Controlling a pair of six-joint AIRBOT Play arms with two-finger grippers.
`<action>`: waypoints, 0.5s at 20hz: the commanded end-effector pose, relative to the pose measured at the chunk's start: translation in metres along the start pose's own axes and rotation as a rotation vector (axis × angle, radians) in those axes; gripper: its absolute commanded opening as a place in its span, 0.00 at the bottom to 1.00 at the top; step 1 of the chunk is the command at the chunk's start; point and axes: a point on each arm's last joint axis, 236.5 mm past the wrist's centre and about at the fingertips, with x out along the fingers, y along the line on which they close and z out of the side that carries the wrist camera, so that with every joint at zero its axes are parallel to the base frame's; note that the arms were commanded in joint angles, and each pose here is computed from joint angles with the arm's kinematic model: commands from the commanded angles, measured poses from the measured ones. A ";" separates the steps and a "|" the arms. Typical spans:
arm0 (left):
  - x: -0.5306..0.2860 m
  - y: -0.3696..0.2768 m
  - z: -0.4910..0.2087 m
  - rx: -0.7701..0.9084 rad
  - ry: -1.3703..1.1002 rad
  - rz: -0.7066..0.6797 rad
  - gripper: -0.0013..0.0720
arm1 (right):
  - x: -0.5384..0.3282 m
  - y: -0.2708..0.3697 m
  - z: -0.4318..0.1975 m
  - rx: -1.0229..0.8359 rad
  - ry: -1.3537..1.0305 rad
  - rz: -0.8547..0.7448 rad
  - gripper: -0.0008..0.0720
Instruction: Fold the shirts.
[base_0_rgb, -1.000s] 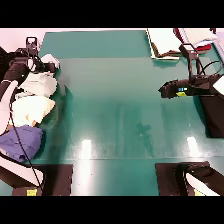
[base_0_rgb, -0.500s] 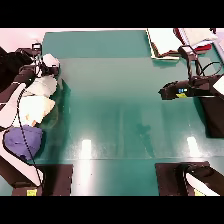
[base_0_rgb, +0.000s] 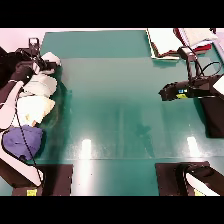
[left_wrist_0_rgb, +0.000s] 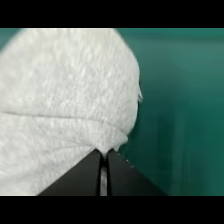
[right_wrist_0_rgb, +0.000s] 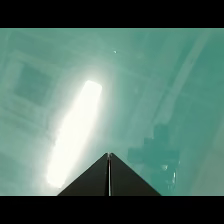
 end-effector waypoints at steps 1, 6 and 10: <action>-0.067 0.003 0.100 0.003 -0.189 0.004 0.04 | -0.009 0.003 0.017 -0.009 -0.056 0.000 0.03; -0.287 -0.028 0.237 0.193 -0.511 -0.011 0.04 | -0.073 0.017 0.096 -0.058 -0.321 -0.006 0.03; -0.398 -0.101 0.220 0.315 -0.501 -0.195 0.04 | -0.133 0.032 0.142 -0.093 -0.506 -0.001 0.03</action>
